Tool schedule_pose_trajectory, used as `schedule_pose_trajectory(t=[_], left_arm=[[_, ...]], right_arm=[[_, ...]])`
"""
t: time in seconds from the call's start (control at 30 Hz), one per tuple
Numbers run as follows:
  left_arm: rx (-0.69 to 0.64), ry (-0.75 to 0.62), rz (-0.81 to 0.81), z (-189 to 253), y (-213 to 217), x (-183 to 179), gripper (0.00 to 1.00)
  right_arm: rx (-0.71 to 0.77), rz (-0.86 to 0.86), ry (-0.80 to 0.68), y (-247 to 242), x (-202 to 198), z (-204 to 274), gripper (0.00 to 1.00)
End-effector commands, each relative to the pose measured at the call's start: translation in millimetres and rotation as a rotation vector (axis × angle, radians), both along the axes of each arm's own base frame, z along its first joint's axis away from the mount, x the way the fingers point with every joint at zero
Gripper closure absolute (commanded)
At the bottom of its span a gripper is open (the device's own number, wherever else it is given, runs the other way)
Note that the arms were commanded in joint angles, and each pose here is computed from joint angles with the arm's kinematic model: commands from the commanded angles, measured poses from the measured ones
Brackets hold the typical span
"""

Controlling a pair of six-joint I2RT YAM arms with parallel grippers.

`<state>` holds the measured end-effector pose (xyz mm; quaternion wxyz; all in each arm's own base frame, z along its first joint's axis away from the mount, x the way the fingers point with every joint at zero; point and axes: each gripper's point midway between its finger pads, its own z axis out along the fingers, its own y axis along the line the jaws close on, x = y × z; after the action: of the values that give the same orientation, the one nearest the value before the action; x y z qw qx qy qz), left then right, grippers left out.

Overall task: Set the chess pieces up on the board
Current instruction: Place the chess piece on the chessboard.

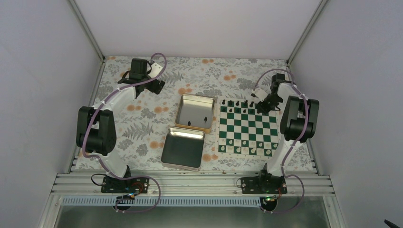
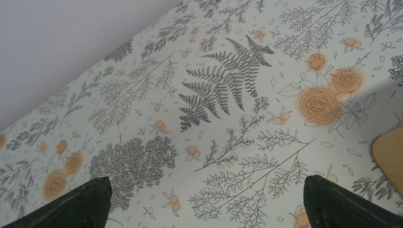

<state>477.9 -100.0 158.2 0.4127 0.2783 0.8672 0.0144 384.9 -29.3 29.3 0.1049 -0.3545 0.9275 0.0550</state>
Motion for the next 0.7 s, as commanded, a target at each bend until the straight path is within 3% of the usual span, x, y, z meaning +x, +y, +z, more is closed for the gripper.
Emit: schedule_pose_trajectory(t=[0.0, 0.27, 0.67], left_arm=[[-0.004, -0.023, 0.002, 6.4, -1.6, 7.5, 0.0], [-0.003, -0.011, -0.005, 1.4, -2.9, 7.5, 0.0], [-0.01, -0.016, -0.01, 4.1, -4.4, 7.2, 0.0]], right_arm=[[0.004, -0.003, -0.012, -3.7, 9.7, -4.0, 0.94], [0.015, 0.01, 0.006, -0.9, 2.8, 5.2, 0.81], [0.004, 0.083, -0.107, 32.6, 6.0, 92.5, 0.74]])
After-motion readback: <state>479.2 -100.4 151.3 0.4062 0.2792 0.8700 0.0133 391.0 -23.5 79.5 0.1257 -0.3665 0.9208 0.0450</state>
